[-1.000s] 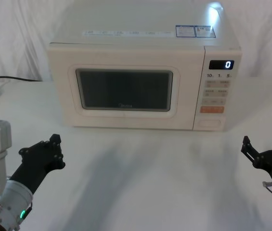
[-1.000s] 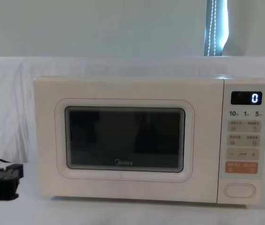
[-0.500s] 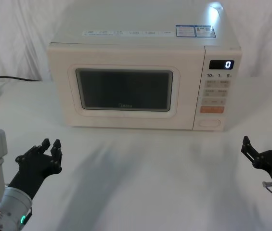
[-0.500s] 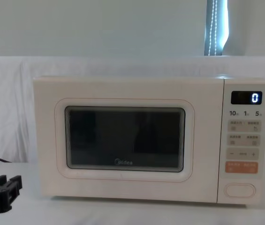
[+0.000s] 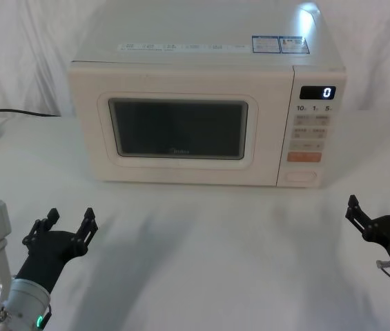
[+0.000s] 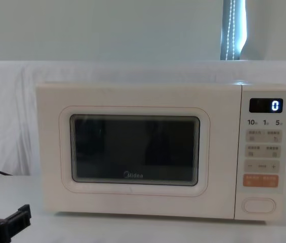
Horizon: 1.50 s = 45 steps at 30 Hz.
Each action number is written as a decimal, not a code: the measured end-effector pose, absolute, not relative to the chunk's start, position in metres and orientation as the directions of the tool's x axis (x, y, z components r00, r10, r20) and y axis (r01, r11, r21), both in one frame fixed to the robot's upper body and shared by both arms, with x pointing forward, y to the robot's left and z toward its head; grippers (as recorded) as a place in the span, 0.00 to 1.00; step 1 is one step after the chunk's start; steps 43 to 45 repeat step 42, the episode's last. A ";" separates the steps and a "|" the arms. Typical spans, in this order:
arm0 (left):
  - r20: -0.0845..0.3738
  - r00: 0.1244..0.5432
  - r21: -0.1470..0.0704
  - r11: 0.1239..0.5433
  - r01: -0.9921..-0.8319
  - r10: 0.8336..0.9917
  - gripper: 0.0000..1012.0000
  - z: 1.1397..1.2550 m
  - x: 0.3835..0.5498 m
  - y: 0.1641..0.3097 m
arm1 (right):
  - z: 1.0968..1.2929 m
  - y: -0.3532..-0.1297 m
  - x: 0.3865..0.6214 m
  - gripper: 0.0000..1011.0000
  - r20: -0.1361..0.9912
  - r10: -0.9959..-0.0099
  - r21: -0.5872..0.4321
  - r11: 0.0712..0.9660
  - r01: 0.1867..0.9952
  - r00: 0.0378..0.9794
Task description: Press the button to open the microwave door with one hand; close the microwave door with the other hand.
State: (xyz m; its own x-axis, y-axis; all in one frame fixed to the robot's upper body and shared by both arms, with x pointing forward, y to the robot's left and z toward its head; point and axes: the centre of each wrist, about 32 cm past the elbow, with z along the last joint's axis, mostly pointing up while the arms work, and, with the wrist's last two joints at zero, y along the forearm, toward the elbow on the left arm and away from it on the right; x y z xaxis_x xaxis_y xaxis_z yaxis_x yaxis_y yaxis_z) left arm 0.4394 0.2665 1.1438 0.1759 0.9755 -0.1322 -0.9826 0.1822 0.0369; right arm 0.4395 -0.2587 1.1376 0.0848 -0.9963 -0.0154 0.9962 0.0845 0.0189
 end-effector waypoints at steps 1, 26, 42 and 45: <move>-0.133 0.174 0.036 0.180 -0.983 0.976 0.75 1.143 0.439 0.267 | 1.138 -0.259 0.439 0.99 -0.015 -0.996 0.019 0.084 0.996 0.085; -0.134 0.175 0.033 0.181 -0.983 0.975 0.99 1.143 0.440 0.267 | 1.138 -0.259 0.439 0.99 -0.015 -0.996 0.019 0.084 0.996 0.085; -0.133 0.176 0.034 0.182 -0.983 0.975 0.99 1.144 0.440 0.267 | 1.138 -0.259 0.439 0.99 -0.015 -0.996 0.019 0.085 0.996 0.085; -0.133 0.176 0.034 0.182 -0.983 0.975 0.99 1.144 0.440 0.267 | 1.138 -0.259 0.439 0.99 -0.015 -0.996 0.019 0.085 0.996 0.085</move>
